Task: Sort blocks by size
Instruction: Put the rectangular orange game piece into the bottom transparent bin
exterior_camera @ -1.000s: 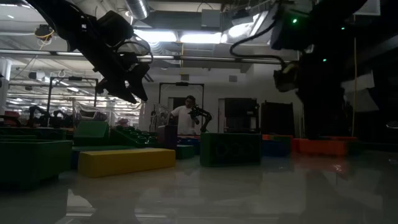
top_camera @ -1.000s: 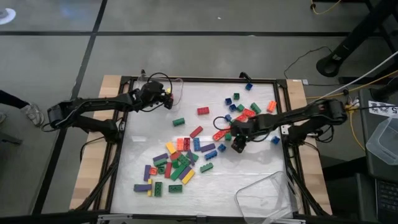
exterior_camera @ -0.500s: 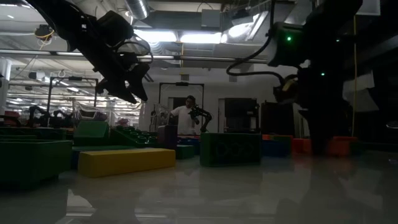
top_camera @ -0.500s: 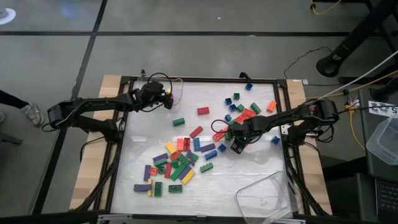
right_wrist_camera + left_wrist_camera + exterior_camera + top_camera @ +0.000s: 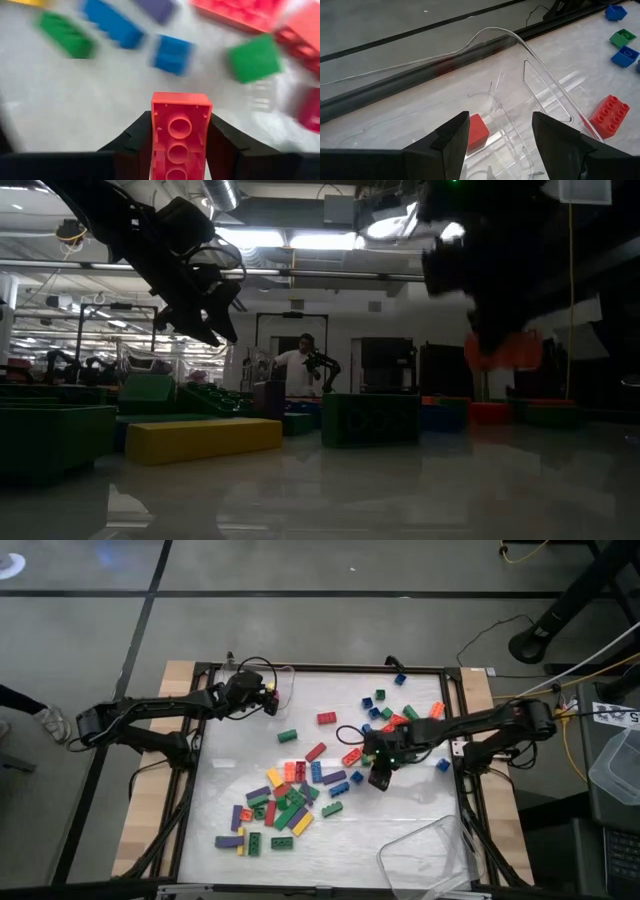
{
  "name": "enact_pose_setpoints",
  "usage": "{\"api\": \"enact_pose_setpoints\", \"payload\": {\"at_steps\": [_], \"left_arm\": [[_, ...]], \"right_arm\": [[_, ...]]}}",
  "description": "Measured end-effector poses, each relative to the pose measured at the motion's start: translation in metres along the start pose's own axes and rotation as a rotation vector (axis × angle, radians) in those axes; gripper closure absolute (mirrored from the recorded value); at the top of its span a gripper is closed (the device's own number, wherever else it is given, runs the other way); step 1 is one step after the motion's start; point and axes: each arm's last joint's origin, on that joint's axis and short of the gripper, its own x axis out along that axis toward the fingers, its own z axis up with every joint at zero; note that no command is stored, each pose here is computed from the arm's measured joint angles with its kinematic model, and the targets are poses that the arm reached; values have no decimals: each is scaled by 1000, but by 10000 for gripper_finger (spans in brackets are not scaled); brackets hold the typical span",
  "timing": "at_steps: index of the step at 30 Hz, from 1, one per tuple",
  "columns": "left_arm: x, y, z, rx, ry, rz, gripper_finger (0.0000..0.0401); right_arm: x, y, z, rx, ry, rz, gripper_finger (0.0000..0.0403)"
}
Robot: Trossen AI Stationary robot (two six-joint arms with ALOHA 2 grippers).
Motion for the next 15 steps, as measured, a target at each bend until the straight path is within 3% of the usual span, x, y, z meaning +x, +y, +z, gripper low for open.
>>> {"api": "enact_pose_setpoints", "payload": {"at_steps": [8, 15], "left_arm": [[0, 0, 0, 0, 0, 0, 196], [0, 0, 0, -32, -1, -1, 196]], "right_arm": [[-28, 63, -26, -198, 62, 213, 264], [-26, 109, -80, -267, 127, 206, 259]]}}
